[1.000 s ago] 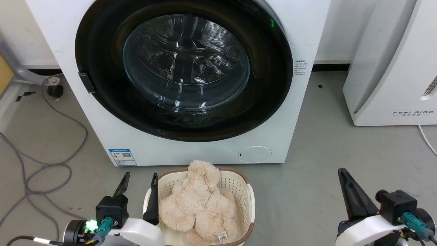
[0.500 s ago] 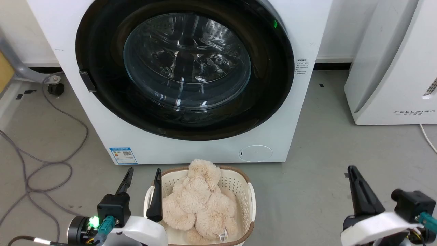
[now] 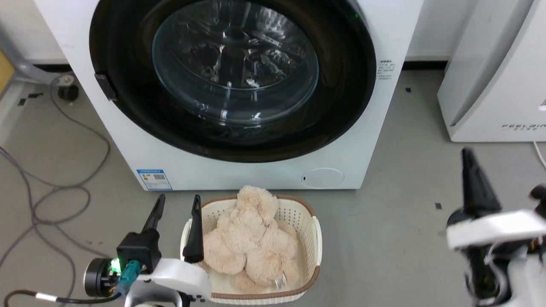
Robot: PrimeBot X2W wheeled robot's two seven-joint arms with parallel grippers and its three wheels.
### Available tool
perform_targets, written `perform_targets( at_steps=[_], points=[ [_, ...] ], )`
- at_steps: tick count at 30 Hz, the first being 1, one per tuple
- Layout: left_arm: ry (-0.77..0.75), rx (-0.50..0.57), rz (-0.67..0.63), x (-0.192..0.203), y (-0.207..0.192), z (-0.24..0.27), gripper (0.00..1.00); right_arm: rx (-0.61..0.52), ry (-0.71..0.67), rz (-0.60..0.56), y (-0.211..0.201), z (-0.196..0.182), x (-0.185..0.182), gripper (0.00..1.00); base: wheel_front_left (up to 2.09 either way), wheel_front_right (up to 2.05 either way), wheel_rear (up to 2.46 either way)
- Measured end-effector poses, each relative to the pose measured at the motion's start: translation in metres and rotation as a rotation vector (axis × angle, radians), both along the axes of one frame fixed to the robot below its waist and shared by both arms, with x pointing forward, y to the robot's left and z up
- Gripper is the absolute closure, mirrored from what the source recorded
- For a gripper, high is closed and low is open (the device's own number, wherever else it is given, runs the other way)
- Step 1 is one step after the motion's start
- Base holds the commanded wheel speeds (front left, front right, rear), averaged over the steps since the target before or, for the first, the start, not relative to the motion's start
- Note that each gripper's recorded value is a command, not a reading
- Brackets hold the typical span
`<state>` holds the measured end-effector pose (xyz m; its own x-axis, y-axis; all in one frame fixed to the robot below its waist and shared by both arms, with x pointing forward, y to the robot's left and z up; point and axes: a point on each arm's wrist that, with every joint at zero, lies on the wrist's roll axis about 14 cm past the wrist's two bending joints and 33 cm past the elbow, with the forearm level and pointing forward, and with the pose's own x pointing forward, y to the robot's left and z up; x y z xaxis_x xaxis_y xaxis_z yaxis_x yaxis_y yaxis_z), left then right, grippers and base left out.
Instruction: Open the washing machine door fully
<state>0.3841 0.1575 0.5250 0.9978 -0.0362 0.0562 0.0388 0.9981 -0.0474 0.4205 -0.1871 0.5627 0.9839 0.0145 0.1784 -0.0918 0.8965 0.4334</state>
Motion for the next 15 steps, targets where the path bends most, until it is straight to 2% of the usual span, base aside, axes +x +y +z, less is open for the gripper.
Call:
perform_targets(
  at_steps=[9, 15],
  points=[
    [-0.008, -0.011, 0.003, 0.014, -0.001, -0.002, 0.0, 0.223, -0.028, -0.009, -0.026, 0.024, 0.049, 1.0, 0.0, 0.0, 0.0],
    [-0.021, -0.012, -0.008, 0.026, -0.005, -0.001, 0.0, 0.314, -0.037, 0.034, -0.03, 0.045, 0.088, 1.0, 0.0, 0.0, 0.0]
  ],
)
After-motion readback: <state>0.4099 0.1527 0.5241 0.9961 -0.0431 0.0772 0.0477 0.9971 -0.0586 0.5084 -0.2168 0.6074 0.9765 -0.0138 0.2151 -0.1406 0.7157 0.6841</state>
